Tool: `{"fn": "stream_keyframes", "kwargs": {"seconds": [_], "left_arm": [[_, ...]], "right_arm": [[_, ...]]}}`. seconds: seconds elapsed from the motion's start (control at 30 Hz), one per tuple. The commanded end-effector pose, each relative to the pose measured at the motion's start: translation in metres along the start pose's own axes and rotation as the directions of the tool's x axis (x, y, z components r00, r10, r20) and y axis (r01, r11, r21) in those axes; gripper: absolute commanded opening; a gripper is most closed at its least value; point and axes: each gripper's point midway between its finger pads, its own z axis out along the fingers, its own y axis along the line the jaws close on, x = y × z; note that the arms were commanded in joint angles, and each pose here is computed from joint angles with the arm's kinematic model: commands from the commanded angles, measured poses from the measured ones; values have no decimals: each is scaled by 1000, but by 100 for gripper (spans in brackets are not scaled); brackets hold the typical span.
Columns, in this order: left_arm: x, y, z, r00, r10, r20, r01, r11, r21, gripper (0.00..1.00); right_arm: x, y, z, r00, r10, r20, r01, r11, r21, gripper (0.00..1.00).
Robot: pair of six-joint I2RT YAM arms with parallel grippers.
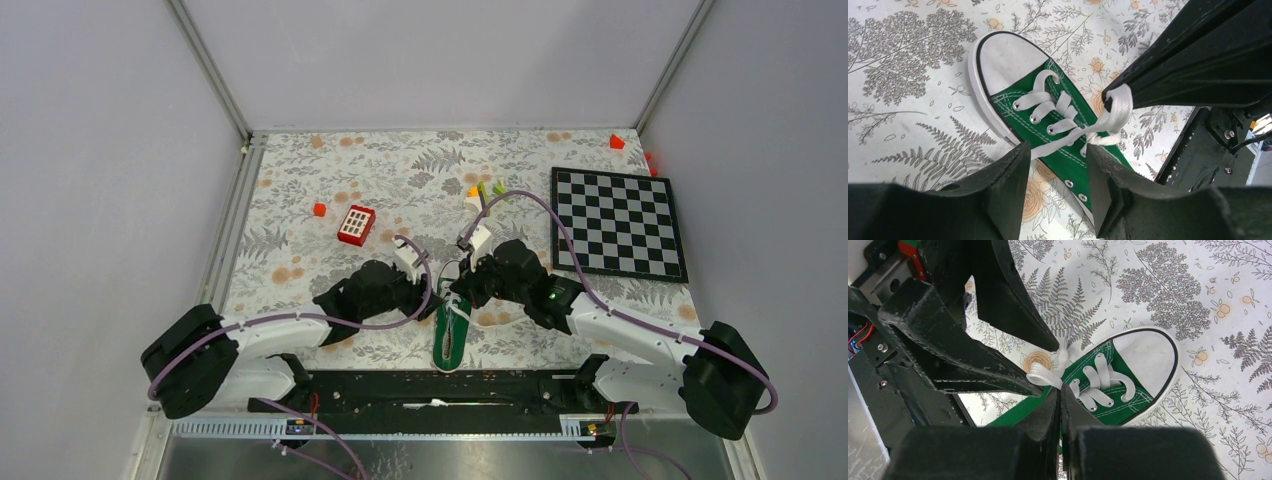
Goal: Tie the shoes
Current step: Wrap the shoelace around the shoelace.
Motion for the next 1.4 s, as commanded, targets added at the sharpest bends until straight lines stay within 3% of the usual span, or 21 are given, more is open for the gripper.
{"fn": "stream_keyframes", "kwargs": {"seconds": [0.0, 0.1, 0.17, 0.27, 0.7, 0.9, 1.17, 1.37], "left_arm": [[-32, -21, 11, 994, 20, 110, -31, 995, 100, 48], [-30, -25, 17, 996, 15, 90, -26, 992, 121, 42], [-29, -28, 20, 997, 8, 77, -18, 991, 135, 32], [-28, -25, 19, 998, -9, 66, 1, 993, 119, 1], [-5, -6, -29, 991, -122, -62, 118, 991, -62, 0], [23, -19, -23, 971, -170, -170, 170, 985, -17, 0], [10, -38, 12, 980, -142, -137, 152, 986, 66, 0], [1, -41, 9, 990, -98, -106, 106, 991, 82, 0]], "right_arm": [[-24, 3, 1, 998, -7, 67, 8, 1000, -11, 0], [-24, 3, 0, 998, -6, 68, 7, 1000, -11, 0], [-24, 3, 0, 998, -6, 69, 7, 1000, -9, 0], [-23, 2, 0, 998, -4, 68, 4, 1000, -4, 0], [-21, 1, 3, 998, 6, 67, -6, 1000, -2, 0], [-22, 2, 5, 997, 12, 71, -11, 1000, -10, 0], [-19, 2, 3, 998, 15, 68, -15, 1000, -5, 0], [-18, 1, -1, 997, 10, 75, -10, 1000, 0, 0]]}}
